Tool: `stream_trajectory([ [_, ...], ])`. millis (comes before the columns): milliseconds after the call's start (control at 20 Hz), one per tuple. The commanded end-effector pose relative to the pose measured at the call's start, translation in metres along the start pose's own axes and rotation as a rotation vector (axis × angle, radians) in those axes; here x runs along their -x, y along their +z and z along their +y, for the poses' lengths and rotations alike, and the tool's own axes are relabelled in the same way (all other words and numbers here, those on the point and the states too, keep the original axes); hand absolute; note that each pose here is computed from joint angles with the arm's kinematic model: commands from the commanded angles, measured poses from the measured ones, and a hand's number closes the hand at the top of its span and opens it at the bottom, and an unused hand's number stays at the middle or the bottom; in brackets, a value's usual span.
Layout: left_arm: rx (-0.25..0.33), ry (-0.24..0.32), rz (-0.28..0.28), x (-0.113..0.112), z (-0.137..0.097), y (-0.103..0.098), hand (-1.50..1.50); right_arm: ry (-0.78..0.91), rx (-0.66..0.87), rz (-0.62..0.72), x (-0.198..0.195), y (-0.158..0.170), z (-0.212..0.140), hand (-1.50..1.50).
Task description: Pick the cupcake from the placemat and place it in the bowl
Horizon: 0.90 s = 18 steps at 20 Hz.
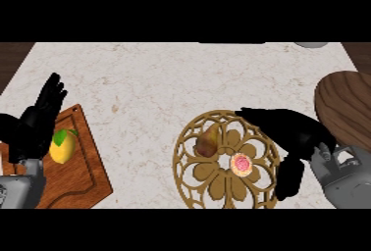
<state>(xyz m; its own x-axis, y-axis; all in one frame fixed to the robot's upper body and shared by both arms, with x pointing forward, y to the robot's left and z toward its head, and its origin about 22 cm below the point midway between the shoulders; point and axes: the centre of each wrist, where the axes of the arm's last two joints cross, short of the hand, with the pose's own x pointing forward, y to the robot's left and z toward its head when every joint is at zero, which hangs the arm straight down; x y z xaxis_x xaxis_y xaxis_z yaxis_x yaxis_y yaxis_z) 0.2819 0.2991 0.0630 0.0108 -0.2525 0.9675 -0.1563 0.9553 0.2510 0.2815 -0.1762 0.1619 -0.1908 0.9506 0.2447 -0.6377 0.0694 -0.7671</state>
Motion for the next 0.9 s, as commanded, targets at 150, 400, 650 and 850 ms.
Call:
stream_trajectory([
  [150,-0.005,-0.007,0.003,0.000,0.001,-0.007,0.00,0.120,0.144,0.009,-0.013,-0.003,0.014,-1.50],
  [400,0.006,0.002,0.015,-0.002,0.005,-0.001,0.00,0.144,0.117,0.024,-0.028,-0.028,0.034,-1.50],
  [650,0.003,-0.002,-0.005,0.016,0.006,0.006,0.00,0.106,0.032,0.022,-0.018,-0.040,0.053,-1.50],
  [850,0.010,-0.002,0.007,0.030,0.007,0.021,0.00,0.111,0.038,0.049,0.000,-0.042,0.066,-1.50],
])
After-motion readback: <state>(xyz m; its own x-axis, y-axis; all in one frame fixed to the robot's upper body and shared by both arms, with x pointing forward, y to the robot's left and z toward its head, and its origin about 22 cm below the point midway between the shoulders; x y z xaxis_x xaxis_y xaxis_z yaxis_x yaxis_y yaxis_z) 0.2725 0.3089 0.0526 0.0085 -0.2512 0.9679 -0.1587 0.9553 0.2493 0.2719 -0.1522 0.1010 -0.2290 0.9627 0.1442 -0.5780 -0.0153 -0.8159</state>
